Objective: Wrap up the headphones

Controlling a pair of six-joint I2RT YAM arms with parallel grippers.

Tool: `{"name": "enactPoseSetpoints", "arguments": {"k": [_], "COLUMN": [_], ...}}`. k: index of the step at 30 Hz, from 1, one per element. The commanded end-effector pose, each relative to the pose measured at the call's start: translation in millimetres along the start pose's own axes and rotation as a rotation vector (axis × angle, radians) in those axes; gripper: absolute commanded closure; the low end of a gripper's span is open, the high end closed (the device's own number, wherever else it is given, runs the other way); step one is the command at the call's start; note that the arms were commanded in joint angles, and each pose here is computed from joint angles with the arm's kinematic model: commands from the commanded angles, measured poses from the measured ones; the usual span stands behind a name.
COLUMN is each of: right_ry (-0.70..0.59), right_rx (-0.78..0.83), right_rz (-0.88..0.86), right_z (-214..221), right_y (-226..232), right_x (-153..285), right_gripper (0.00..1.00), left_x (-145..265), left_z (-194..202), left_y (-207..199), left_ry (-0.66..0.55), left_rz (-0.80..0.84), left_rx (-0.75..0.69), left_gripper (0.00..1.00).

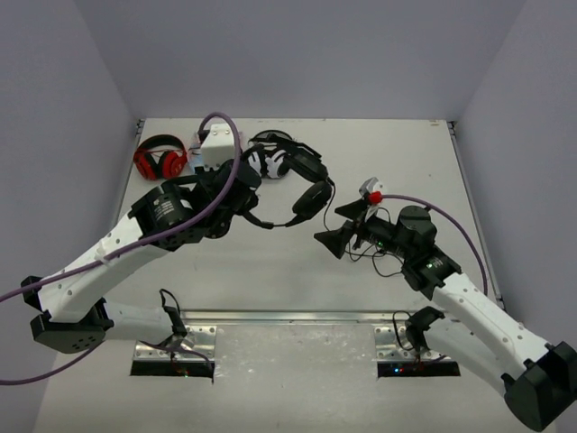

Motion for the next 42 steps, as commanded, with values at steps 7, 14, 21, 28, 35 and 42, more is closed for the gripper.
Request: {"name": "enactPoseSetpoints", "arguments": {"k": [7, 14, 21, 28, 35, 42], "right_ry": [0.067, 0.054, -0.088, -0.148, -0.09, -0.028], "right_rx": [0.005, -0.041, 0.035, 0.149, 0.227, 0.208], "right_rz": [-0.137, -0.252, 0.047, 0.229, 0.164, 0.045], "right_z": [11.3, 35.4, 23.6, -35.8, -69.6, -60.2], "right_y": [-16.4, -14.4, -10.0, 0.9, 9.8, 5.4], "right_x": [-36.0, -38.1, 9.3, 42.8, 40.7, 16.6], "right_gripper": [0.1, 0.81, 0.95, 0.98, 0.88, 0.81], "left_x": [22.9, 30.6, -3.0, -47.8, -62.6, -35.1], "left_z": [-26.0, -36.7, 12.4, 76.9, 137.9, 155.4], "left_y": [0.9, 17.2, 24.8, -18.4, -63.9, -85.0], "left_ry": [-0.077, -0.137, -0.106, 0.046, 0.311, 0.373], "left_rz": [0.189, 0.128, -0.092, 0.13, 0.609, 0.788], "left_rx": [0.152, 0.175, -0.052, -0.338, -0.549, -0.632], "left_gripper": [1.0, 0.99, 1.0, 1.0, 1.0, 1.0]}}
Point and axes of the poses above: each gripper's point midway between its finger pads, its own x axis back along the fingers, its own y axis along the line the jaws close on, z = x × y, the point moved 10 cm from there along x, back along the fingers, and after that the axes turned 4 degrees about -x, right-handed, at the moved point
